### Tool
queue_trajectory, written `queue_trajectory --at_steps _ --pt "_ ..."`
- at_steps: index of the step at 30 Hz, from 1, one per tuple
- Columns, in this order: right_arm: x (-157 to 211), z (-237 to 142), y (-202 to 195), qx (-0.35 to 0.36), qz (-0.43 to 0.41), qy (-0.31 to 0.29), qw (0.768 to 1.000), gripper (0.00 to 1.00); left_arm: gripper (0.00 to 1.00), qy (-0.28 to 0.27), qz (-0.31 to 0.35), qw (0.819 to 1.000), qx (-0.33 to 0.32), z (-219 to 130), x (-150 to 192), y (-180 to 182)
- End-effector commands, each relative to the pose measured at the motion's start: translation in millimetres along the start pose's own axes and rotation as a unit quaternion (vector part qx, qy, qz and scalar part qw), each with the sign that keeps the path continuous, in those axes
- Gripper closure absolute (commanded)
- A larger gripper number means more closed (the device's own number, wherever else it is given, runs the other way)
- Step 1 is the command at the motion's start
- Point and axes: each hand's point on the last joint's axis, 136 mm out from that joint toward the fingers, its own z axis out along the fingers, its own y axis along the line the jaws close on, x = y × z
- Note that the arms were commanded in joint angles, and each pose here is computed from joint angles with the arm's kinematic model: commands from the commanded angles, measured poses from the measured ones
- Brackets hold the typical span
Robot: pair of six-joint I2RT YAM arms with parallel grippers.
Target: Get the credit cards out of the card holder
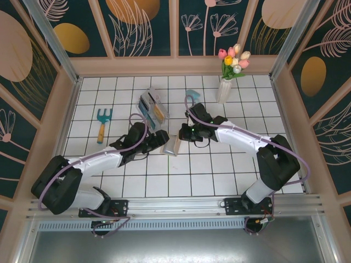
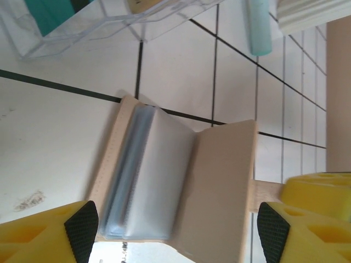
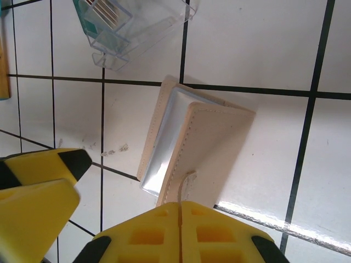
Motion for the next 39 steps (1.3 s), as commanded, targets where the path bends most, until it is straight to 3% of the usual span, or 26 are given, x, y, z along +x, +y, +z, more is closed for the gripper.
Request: queue_trajectory --at_steps 1,10,17,25,34,39 --pt "-4 -5 -3 0.018 -0.016 -0.011 1.000 1.00 0.24 -0.010 0.016 1.000 -0.019 4 -7 6" --pt "0 -10 -56 0.106 0.023 -0.025 0.994 1.00 0.52 0.027 0.030 0.999 -0.012 19 3 4" --pt "6 -1 -86 0.135 0.047 -0.014 0.990 1.00 0.67 0.062 0.024 0.998 0.015 37 12 -7" --pt "12 10 -100 0.140 0.048 0.004 0.989 1.00 0.69 0.099 0.005 0.993 0.062 45 27 -16" --pt "15 15 -109 0.146 0.053 0.010 0.988 1.00 0.51 0.069 0.017 0.997 0.001 42 15 2" --pt "18 16 -112 0.147 0.054 0.013 0.988 1.00 0.52 0.077 0.014 0.997 0.002 42 22 7"
